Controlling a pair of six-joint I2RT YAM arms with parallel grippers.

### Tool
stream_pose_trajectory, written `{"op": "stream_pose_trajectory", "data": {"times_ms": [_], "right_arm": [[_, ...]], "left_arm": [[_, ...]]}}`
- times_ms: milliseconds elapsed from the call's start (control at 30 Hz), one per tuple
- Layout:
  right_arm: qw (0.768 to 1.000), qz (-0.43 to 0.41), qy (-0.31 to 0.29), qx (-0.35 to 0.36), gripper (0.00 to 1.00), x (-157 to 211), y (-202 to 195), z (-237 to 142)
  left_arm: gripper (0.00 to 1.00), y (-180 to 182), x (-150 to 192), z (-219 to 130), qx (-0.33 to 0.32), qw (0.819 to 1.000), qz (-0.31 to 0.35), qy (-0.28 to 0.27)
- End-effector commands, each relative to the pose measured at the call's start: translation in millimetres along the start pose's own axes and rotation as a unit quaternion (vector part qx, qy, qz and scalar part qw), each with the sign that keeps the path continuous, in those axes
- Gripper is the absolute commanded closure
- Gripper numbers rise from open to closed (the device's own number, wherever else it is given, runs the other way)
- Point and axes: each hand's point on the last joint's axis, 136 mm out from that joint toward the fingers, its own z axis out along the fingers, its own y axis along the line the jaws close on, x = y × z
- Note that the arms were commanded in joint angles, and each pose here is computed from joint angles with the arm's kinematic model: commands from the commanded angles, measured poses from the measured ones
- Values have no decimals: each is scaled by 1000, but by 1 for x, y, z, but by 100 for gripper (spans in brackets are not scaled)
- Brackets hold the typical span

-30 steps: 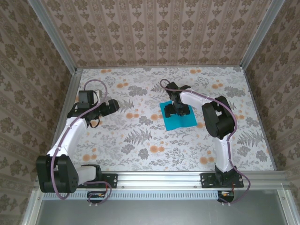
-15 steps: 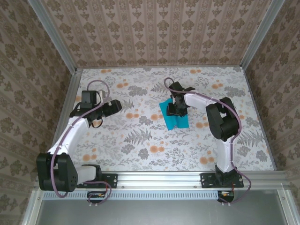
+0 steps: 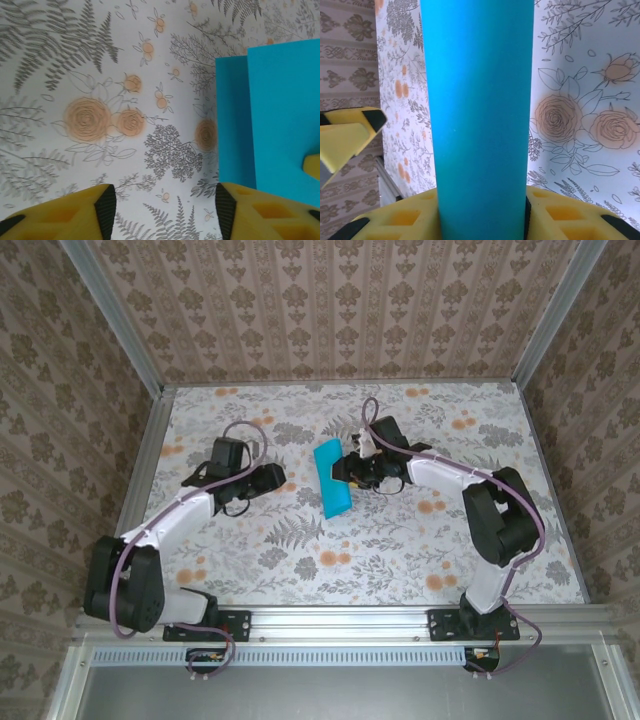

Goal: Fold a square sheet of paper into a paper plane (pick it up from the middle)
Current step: Fold the square sheet of paper in half at the center of the table.

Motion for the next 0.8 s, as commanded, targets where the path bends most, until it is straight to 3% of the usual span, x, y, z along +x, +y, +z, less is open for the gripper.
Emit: {"op": "stream_pose_trajectory", "data": {"times_ms": [0, 367, 567, 767], "right_arm": [[1000, 28, 13, 3, 60, 7, -19, 11], [994, 51, 15, 100, 60, 12, -74, 26], [991, 58, 13, 119, 61, 13, -84, 28], [989, 59, 14, 134, 63, 14, -91, 27]], "left_arm": [[47, -12, 0, 13, 16, 1000, -5, -5], [60, -43, 27, 61, 38, 998, 16, 48], [65, -58, 34, 80, 53, 996, 19, 68], [77, -76, 42, 101, 74, 992, 20, 95]]}}
